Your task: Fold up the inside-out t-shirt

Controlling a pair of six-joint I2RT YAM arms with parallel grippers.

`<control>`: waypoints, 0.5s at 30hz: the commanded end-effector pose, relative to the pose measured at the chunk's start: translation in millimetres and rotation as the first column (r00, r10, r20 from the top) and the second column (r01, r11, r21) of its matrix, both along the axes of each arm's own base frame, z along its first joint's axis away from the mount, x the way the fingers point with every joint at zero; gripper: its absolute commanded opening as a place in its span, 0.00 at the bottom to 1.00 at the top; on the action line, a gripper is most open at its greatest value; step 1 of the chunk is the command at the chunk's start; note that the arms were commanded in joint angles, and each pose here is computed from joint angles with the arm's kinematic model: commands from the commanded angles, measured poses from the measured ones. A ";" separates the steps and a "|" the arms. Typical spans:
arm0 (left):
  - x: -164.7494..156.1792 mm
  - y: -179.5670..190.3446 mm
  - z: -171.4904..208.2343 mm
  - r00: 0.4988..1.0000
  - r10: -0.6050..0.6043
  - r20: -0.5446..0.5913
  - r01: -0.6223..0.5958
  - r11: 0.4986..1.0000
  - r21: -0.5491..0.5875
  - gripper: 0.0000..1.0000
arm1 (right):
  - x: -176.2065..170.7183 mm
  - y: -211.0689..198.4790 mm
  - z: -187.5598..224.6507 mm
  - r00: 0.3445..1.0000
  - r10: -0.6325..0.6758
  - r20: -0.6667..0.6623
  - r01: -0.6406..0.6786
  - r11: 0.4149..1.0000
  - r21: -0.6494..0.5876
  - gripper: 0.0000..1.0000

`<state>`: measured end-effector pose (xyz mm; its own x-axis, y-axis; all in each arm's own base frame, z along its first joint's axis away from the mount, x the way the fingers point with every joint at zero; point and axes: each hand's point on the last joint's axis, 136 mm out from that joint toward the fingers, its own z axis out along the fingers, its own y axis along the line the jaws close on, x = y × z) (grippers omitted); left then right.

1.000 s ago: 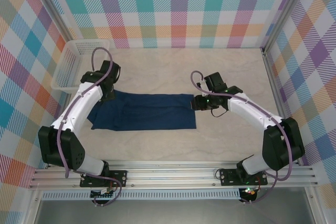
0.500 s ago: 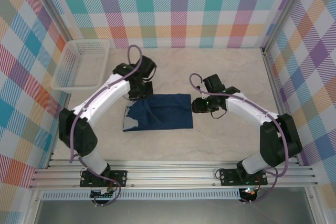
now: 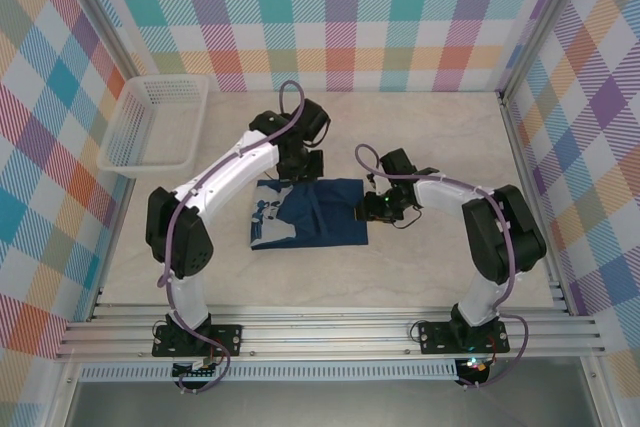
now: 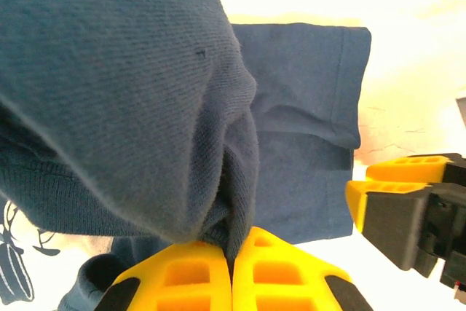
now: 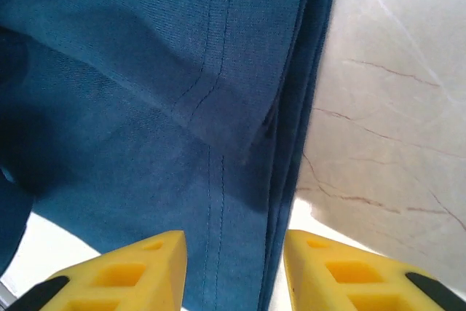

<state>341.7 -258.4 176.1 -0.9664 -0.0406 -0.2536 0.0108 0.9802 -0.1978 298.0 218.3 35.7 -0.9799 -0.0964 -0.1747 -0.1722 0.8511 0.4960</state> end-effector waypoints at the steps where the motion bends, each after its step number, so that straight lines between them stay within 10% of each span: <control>1: -6.8 -18.1 0.7 0.999 -0.039 -0.026 0.038 0.999 -0.036 0.00 | 1.0 6.9 -6.7 0.999 -0.007 -0.032 0.008 0.999 0.038 0.39; 15: 1.0 -47.7 -35.7 0.994 -0.090 -0.066 0.087 0.995 -0.045 0.00 | 1.5 -1.5 2.5 0.999 -0.039 -0.009 0.039 0.999 0.036 0.40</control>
